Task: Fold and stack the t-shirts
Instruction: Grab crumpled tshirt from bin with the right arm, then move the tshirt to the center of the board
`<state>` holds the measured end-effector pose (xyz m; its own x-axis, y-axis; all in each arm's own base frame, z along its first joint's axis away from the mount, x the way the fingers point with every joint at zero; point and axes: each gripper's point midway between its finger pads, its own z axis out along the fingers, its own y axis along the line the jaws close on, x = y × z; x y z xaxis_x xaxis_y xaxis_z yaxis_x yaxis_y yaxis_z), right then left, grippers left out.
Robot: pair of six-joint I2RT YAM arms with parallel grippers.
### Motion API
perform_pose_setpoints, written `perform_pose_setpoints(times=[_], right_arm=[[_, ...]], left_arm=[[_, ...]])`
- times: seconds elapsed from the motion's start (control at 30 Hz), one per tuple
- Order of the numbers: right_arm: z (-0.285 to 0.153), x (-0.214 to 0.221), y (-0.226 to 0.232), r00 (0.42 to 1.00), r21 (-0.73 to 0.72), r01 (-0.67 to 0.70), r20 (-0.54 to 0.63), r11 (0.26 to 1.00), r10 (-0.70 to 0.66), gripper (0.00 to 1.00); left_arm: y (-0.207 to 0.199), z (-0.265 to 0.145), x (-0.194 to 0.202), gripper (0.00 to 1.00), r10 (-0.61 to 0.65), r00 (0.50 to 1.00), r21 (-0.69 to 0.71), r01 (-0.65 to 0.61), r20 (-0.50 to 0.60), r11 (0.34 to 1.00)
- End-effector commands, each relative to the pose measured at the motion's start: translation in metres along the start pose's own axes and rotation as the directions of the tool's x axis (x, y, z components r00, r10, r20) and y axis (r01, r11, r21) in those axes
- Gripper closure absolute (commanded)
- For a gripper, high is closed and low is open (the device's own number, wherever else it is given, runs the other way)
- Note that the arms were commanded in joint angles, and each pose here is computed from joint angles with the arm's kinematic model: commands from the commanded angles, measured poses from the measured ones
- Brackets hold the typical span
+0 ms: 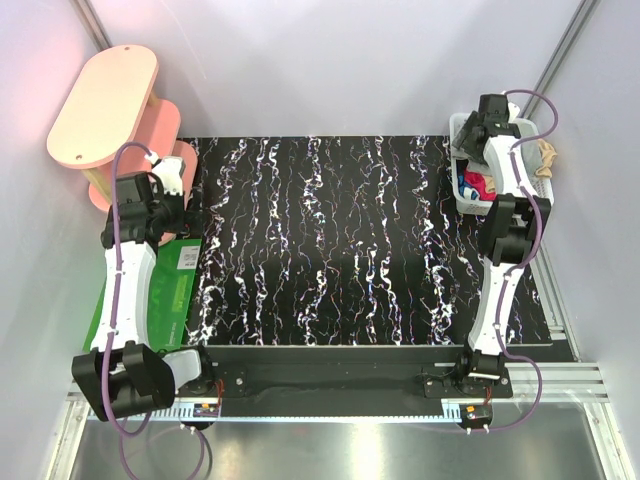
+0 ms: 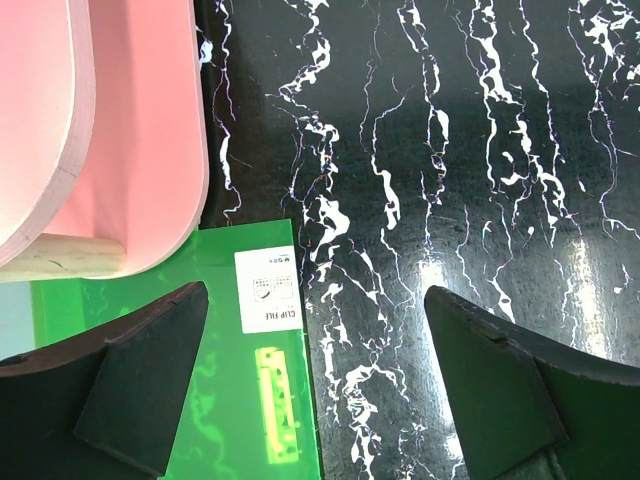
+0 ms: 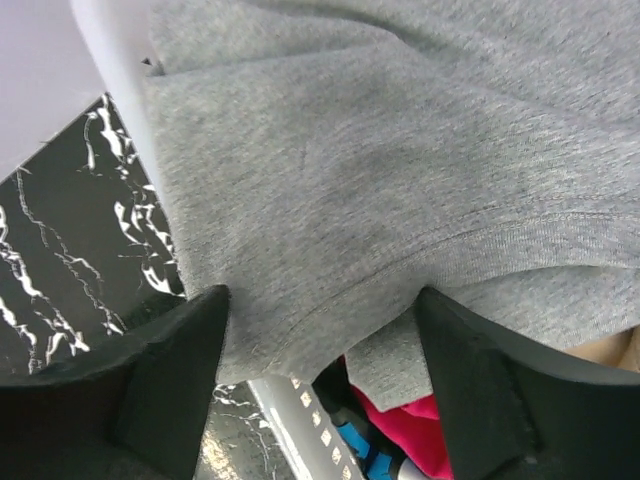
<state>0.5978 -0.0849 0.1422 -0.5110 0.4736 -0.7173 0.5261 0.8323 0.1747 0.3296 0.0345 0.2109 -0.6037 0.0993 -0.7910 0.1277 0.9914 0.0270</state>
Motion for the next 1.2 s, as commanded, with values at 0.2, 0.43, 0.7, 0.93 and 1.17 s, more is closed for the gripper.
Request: perform_pose_setpoints(times=[0.2,0.43,0.7,0.93,1.17], right_arm=[[-0.009,-0.024,0.001,0.999,-0.048,-0.041,0.032,0.998,0.043,0.90],[-0.063,-0.059,0.027,0.995,-0.186,-0.029,0.092,0.982,0.047,1.00],[-0.268,-0.089,0.140,0.921,-0.449,0.285,0.373,0.847,-0.112,1.00],[-0.420,0.016,0.220,0.876,-0.686,0.480,0.413,0.547,-0.250,1.00],[-0.527,0.078,0.243,0.819,-0.761,0.569,0.492,0.311,-0.295,1.00]], left_arm=[[0.004,0.000,-0.001,0.05,0.006,1.000,-0.020,-0.006,0.018,1.000],[0.000,0.005,0.011,0.05,-0.008,1.000,-0.004,0.008,-0.007,1.000],[-0.006,0.009,0.017,0.08,-0.047,0.999,0.028,0.047,-0.020,0.998],[-0.012,-0.005,0.014,0.09,-0.039,0.999,0.032,0.038,0.023,0.999],[-0.020,-0.021,0.010,0.09,-0.037,0.998,0.053,0.034,0.058,0.998]])
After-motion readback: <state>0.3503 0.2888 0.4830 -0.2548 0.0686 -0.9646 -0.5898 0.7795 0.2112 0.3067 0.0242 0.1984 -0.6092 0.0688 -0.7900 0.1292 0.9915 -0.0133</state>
